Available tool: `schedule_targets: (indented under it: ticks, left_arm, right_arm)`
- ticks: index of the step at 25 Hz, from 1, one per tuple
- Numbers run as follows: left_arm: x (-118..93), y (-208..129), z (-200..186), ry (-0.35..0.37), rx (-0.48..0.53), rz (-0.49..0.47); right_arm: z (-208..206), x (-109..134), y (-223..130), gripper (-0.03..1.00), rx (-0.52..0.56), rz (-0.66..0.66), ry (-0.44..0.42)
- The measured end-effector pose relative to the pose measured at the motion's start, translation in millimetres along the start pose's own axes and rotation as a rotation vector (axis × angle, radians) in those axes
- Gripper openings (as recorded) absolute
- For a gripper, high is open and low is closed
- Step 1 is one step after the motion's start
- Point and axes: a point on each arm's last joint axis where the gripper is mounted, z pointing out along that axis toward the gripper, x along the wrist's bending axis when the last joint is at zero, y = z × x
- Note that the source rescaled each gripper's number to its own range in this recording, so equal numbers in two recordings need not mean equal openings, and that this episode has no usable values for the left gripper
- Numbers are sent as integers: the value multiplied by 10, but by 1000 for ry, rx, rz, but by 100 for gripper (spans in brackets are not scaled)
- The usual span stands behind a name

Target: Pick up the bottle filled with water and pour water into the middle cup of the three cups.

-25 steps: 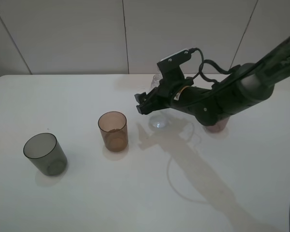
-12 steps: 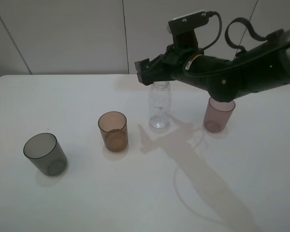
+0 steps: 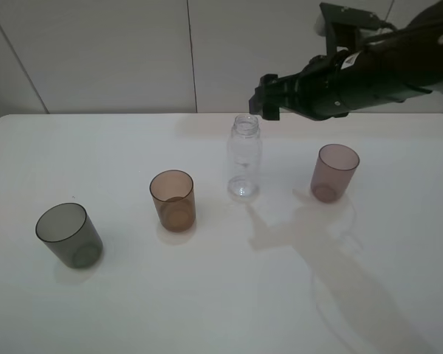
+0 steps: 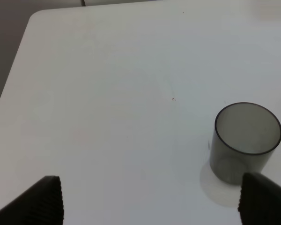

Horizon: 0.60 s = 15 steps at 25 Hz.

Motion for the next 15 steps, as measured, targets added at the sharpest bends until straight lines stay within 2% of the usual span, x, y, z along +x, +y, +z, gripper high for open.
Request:
schedule_targets:
  ticks: [4,6,10,15]
  left_arm:
    - [0,0,0,0,0,0]
    - [0,0,0,0,0,0]
    - [0,0,0,0,0,0]
    - [0,0,0,0,0,0]
  right_arm:
    - [-286,-344,-46,83,155,95,-88]
    - [-521,-461,-31,83,172,111,-136]
    - [-1070,-552,-20,83,152,93,-210]
    - [-1702,-497,-117,83,107,21,-280]
